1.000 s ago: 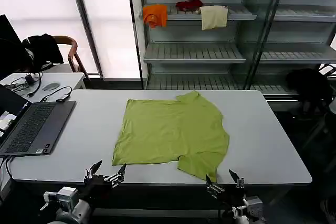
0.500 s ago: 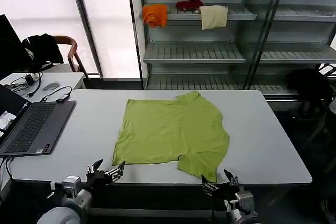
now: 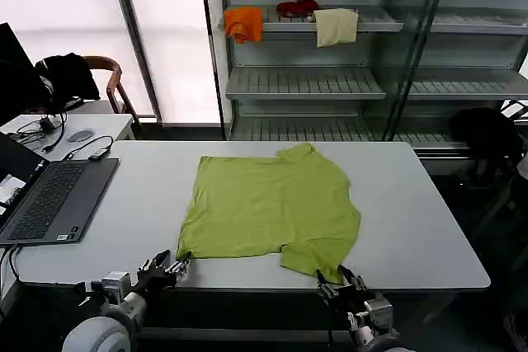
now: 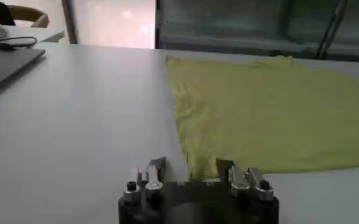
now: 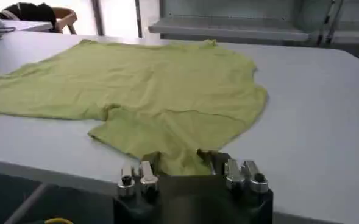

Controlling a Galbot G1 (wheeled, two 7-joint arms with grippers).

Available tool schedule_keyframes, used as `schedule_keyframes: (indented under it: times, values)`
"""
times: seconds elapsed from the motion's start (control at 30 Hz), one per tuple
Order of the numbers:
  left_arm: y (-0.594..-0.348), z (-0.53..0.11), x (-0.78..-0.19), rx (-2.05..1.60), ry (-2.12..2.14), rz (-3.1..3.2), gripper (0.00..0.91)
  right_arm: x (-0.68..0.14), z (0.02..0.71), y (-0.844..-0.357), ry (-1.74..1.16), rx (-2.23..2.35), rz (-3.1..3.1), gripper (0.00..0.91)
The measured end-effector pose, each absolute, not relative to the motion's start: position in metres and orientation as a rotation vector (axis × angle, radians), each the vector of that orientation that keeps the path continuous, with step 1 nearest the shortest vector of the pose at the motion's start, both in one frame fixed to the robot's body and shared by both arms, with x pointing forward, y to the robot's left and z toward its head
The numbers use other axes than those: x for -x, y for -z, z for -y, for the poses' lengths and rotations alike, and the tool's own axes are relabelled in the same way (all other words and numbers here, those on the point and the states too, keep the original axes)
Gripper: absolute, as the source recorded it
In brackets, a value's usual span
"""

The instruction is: Fold and organize the clothes.

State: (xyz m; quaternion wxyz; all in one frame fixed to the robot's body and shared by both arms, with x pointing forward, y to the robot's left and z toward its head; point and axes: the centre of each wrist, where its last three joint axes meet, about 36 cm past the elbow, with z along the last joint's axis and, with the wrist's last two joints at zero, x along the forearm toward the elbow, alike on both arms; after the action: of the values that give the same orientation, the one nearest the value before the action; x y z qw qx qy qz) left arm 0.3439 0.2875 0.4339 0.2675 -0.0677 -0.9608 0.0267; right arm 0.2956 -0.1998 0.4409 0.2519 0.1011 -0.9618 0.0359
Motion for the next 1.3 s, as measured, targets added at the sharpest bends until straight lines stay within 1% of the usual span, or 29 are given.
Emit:
schedule_keyframes:
  times: [0.03, 0.07, 0.1, 0.13, 0.17, 0.2, 0.23, 0.27, 0.37, 0.5, 0.87, 1.13, 1.3]
  values:
    - [-0.434, -0.287, -0.344, 0.184, -0.073, 2.592, 0.020, -0.296, 0.199, -0.441, -0.097, -0.276, 2.616, 0.302]
    - [-0.434, -0.287, -0.344, 0.186, -0.073, 2.592, 0.020, -0.296, 0.199, -0.442, -0.097, -0.279, 2.617, 0.252]
    - [-0.434, -0.287, -0.344, 0.188, -0.073, 2.592, 0.020, -0.296, 0.199, -0.442, -0.096, -0.281, 2.617, 0.181]
    - [-0.434, -0.287, -0.344, 0.191, -0.074, 2.592, 0.020, -0.296, 0.198, -0.442, -0.095, -0.283, 2.617, 0.181]
    - [-0.434, -0.288, -0.345, 0.194, -0.073, 2.591, 0.010, -0.296, 0.198, -0.443, -0.093, -0.284, 2.618, 0.101]
    - [-0.434, -0.288, -0.345, 0.198, -0.072, 2.590, 0.020, -0.296, 0.198, -0.443, -0.093, -0.286, 2.619, 0.081]
    - [-0.434, -0.288, -0.344, 0.201, -0.073, 2.590, 0.010, -0.296, 0.197, -0.444, -0.091, -0.286, 2.620, 0.040]
    - [-0.434, -0.288, -0.344, 0.204, -0.073, 2.589, 0.010, -0.295, 0.197, -0.445, -0.090, -0.287, 2.621, 0.020]
    - [-0.433, -0.287, -0.343, 0.214, -0.073, 2.590, 0.000, -0.295, 0.197, -0.448, -0.087, -0.286, 2.628, 0.000]
    - [-0.436, -0.286, -0.343, 0.222, -0.074, 2.604, 0.000, -0.296, 0.198, -0.455, -0.082, -0.283, 2.650, 0.000]
    - [-0.461, -0.281, -0.352, 0.222, -0.127, 2.705, 0.000, -0.304, 0.205, -0.478, -0.070, -0.292, 2.726, 0.000]
    - [-0.471, -0.275, -0.368, 0.190, -0.178, 2.771, 0.000, -0.335, 0.220, -0.482, -0.100, -0.285, 2.770, 0.000]
    - [-0.469, -0.266, -0.386, 0.162, -0.215, 2.800, 0.000, -0.363, 0.227, -0.480, -0.123, -0.285, 2.786, 0.000]
